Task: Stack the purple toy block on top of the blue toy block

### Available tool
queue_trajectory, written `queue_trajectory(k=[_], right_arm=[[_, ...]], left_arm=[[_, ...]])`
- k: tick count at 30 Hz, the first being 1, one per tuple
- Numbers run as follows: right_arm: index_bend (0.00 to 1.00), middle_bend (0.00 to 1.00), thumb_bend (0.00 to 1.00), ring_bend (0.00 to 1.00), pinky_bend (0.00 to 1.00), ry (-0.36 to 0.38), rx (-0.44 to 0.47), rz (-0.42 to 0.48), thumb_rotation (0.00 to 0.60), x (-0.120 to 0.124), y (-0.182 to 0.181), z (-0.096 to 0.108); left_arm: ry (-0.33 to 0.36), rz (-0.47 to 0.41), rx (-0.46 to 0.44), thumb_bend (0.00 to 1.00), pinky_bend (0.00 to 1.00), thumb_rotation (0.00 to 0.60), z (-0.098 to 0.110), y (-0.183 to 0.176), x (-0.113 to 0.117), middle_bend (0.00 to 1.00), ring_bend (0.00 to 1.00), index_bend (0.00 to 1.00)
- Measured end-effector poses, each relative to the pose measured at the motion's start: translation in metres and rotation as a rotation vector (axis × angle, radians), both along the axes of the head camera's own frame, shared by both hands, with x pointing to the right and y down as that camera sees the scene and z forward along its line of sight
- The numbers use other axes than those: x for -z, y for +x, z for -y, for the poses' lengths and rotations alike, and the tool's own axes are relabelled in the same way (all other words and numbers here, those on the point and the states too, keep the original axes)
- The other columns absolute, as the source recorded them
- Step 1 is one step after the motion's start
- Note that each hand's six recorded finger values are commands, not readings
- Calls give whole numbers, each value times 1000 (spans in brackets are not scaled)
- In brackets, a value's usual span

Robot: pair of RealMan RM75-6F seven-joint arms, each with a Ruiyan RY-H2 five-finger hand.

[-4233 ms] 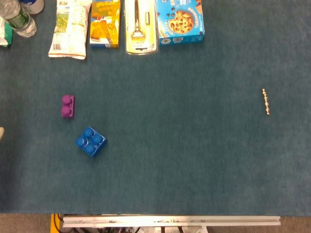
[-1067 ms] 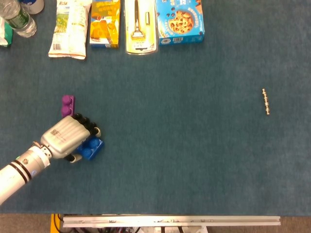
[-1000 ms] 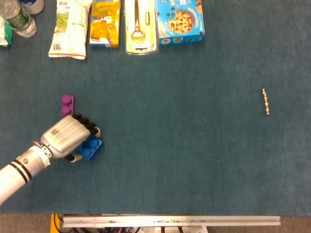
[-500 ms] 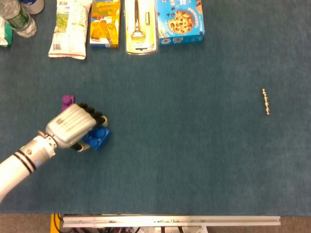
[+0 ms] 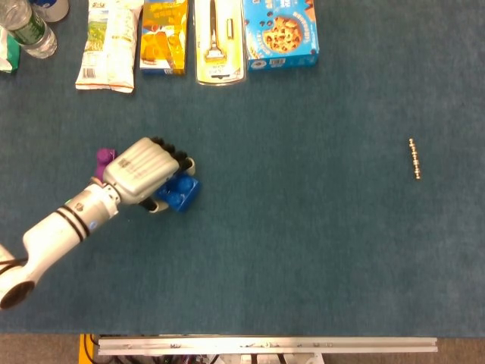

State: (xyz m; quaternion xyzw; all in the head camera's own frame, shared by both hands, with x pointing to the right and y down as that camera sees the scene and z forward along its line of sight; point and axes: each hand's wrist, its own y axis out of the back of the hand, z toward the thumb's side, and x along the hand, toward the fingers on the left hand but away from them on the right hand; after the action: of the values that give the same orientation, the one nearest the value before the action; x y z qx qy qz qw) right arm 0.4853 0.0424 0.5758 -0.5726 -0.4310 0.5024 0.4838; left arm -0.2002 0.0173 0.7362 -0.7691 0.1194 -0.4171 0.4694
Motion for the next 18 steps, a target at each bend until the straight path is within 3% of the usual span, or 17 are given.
queue_trajectory(k=[12, 18], right_arm=[[339, 422, 346, 336, 365, 13, -7, 3, 600, 5, 4, -2], [339, 423, 346, 336, 365, 17, -9, 5, 600, 7, 5, -2]], left_arm=[[2, 66, -12, 206, 326, 600, 25, 16, -14, 391, 342, 372], [-6, 107, -3, 206, 326, 600, 33, 15, -18, 275, 264, 271]])
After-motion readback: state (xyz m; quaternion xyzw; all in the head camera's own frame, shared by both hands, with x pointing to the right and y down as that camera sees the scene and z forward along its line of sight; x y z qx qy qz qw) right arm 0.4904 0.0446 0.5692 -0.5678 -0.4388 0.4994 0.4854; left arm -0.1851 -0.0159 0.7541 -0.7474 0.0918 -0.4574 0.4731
